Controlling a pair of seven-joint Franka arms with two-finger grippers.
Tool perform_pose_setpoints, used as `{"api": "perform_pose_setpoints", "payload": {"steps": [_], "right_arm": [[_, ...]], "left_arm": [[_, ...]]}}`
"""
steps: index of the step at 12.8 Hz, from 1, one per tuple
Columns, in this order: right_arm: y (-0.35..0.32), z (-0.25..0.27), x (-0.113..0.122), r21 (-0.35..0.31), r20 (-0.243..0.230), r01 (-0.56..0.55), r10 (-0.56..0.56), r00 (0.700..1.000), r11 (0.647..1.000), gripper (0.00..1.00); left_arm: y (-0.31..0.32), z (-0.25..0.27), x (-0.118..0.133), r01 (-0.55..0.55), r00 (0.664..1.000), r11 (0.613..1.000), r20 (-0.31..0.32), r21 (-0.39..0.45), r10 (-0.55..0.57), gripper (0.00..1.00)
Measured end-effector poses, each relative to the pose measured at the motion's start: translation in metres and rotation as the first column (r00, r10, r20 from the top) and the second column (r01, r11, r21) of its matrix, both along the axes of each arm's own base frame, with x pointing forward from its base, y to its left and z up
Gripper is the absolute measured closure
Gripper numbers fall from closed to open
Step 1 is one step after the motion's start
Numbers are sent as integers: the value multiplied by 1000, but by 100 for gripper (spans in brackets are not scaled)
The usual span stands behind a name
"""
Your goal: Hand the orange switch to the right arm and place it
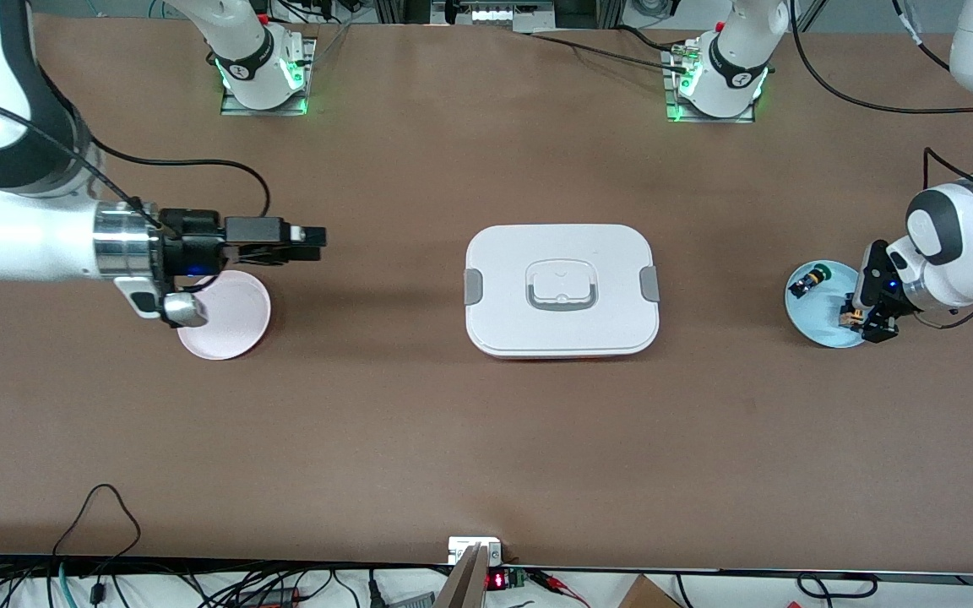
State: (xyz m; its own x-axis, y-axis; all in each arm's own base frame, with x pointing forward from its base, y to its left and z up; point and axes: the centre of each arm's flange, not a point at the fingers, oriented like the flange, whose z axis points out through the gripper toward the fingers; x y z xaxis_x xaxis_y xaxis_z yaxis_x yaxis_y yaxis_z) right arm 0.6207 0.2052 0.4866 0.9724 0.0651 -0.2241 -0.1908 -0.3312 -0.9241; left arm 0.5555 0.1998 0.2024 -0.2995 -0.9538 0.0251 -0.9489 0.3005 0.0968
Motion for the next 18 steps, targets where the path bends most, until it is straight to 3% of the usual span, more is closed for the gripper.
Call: {"api": "perform_pose_setpoints", "payload": {"steps": [2, 5, 9, 13, 15, 18], "right_arm": [[39, -14, -3, 83, -23, -1, 3, 1000, 997, 0], [94, -55, -9, 145, -49, 11, -4, 999, 989, 0], [145, -59, -22, 286, -42, 47, -37, 998, 957, 0], [162, -64, -25, 283, 10, 87, -94, 996, 955, 0], [170, -59, -25, 274, 28, 104, -117, 993, 956, 0], [179, -48, -23, 295, 32, 139, -155, 987, 945, 0]], "left_arm": [[0, -6, 0, -1, 1000, 1000, 1, 0, 1, 0], [1, -12, -1, -3, 1000, 1000, 3, 0, 3, 0], [1, -17, -1, -14, 1000, 1000, 10, -5, 15, 0], [2, -21, 0, -16, 1000, 1000, 17, -2, 16, 6], [3, -21, 0, -16, 1000, 1000, 18, -2, 16, 27], [3, -20, 0, -18, 1000, 1000, 20, -2, 18, 28]]}}
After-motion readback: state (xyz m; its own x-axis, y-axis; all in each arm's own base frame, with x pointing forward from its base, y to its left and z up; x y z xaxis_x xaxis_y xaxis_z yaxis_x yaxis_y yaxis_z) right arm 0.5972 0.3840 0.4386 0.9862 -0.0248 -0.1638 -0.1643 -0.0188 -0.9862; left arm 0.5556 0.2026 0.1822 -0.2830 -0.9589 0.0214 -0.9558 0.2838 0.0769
